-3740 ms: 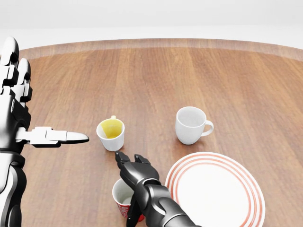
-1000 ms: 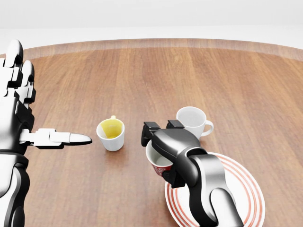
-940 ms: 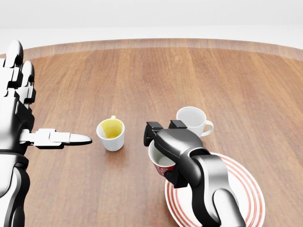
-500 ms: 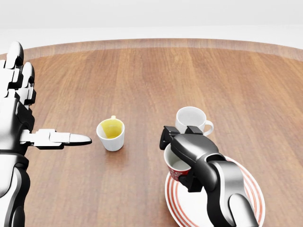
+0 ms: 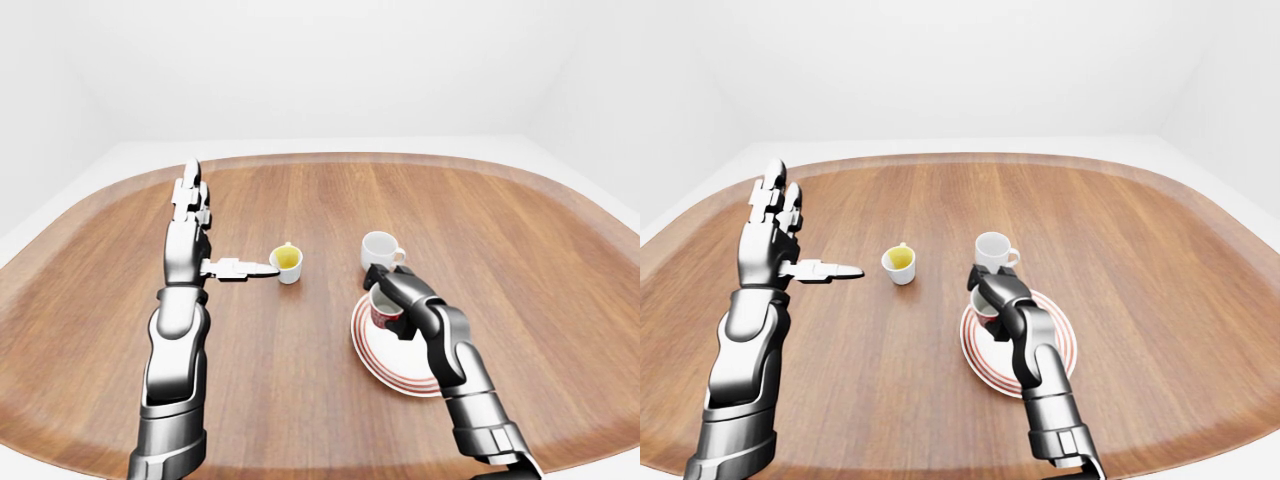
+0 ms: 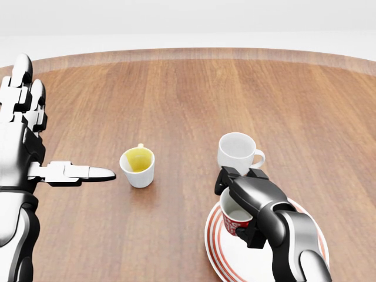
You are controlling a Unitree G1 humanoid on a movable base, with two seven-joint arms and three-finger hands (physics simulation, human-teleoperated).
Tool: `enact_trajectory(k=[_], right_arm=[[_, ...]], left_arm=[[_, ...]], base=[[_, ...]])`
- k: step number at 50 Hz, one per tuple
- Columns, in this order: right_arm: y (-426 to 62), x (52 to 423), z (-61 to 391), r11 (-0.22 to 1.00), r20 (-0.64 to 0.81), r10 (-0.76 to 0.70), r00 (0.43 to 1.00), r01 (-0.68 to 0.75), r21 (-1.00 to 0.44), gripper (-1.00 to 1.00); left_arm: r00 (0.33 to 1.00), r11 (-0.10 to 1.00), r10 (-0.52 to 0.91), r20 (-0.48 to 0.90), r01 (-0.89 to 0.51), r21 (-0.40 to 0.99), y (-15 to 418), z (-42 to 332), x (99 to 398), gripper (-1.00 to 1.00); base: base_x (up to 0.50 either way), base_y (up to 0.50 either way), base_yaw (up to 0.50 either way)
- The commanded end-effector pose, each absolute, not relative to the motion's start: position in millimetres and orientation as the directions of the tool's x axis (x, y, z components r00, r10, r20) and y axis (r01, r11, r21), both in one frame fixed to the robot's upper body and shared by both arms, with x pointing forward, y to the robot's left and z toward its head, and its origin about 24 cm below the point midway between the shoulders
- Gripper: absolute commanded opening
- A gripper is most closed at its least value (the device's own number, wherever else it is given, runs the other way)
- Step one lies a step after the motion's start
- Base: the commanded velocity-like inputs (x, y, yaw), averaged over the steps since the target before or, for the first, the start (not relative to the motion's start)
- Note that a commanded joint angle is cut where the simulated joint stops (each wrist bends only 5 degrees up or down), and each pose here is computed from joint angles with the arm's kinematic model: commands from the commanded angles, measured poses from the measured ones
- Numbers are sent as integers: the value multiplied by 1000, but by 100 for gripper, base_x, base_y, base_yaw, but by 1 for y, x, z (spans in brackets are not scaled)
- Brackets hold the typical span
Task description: Pick up the red mug and put it on the plate
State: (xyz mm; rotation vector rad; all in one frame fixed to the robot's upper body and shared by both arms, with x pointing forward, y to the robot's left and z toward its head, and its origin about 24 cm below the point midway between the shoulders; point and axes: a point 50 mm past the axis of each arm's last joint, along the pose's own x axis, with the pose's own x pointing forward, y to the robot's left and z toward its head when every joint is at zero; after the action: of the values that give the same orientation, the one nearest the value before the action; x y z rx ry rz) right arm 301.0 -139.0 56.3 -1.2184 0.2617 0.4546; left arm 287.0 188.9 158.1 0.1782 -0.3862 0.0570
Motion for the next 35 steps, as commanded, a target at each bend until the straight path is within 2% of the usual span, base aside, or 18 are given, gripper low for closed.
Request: enact_trajectory(k=[1, 35], right_arm=[[-144, 301, 57, 466, -299, 222, 928, -370, -803, -100], [-168, 305, 29, 507, -361, 120, 925, -370, -779, -100]], left_arm=[[926, 983, 21, 377, -88, 162, 188, 157, 287, 100], [930, 982, 25, 367, -91, 164, 190, 155, 288, 100]], base=[[0, 0, 0], [0, 0, 0]])
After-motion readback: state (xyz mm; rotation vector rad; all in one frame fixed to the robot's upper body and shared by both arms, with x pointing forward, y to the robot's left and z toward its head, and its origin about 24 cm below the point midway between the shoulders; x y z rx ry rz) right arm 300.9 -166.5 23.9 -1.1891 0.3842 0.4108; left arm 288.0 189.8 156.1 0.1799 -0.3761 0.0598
